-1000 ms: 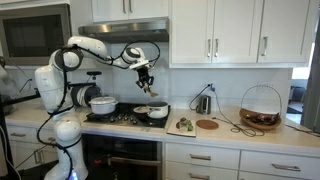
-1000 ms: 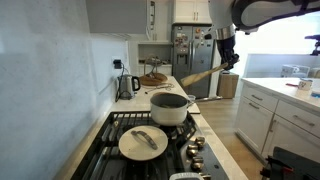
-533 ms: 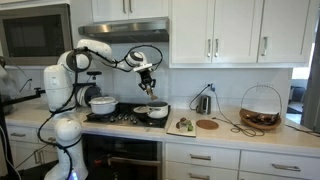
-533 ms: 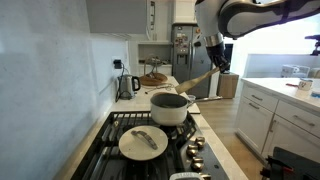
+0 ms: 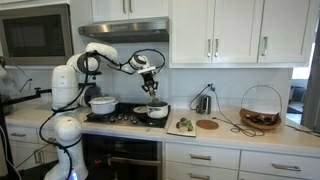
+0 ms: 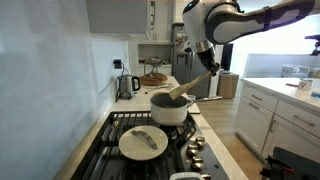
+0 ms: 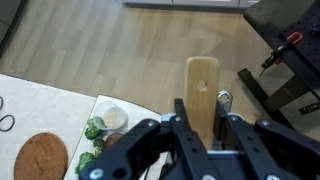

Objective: Pick up the wooden spatula from the chopping board and use it to stir the contents in the pot, place the spatula back on the chopping board

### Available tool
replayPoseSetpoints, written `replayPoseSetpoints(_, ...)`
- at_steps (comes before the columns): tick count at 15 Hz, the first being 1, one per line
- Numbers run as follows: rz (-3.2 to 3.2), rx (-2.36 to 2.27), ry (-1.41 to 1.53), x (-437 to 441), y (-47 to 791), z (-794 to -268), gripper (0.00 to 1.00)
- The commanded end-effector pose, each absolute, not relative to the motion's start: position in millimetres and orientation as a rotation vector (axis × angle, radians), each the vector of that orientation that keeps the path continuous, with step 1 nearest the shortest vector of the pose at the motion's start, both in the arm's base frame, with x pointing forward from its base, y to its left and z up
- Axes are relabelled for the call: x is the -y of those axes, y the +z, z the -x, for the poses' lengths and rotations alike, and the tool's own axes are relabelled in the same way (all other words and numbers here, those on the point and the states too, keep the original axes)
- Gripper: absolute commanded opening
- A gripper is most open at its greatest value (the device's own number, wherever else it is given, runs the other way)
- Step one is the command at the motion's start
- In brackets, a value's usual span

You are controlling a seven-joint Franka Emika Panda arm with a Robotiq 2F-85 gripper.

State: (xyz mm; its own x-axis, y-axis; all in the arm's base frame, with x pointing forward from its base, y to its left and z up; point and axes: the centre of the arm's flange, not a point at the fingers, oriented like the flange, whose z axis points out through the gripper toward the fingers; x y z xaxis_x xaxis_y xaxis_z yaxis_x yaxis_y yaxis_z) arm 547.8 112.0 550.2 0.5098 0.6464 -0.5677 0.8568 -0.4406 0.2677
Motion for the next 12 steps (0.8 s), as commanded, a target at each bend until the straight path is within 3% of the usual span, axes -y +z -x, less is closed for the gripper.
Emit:
replayPoseSetpoints(1, -2.165, -1.231, -0.586, -122, 559, -567, 0.07)
replayPoseSetpoints(12, -2.012, -1.282, -0.74, -165, 525, -591, 0.07)
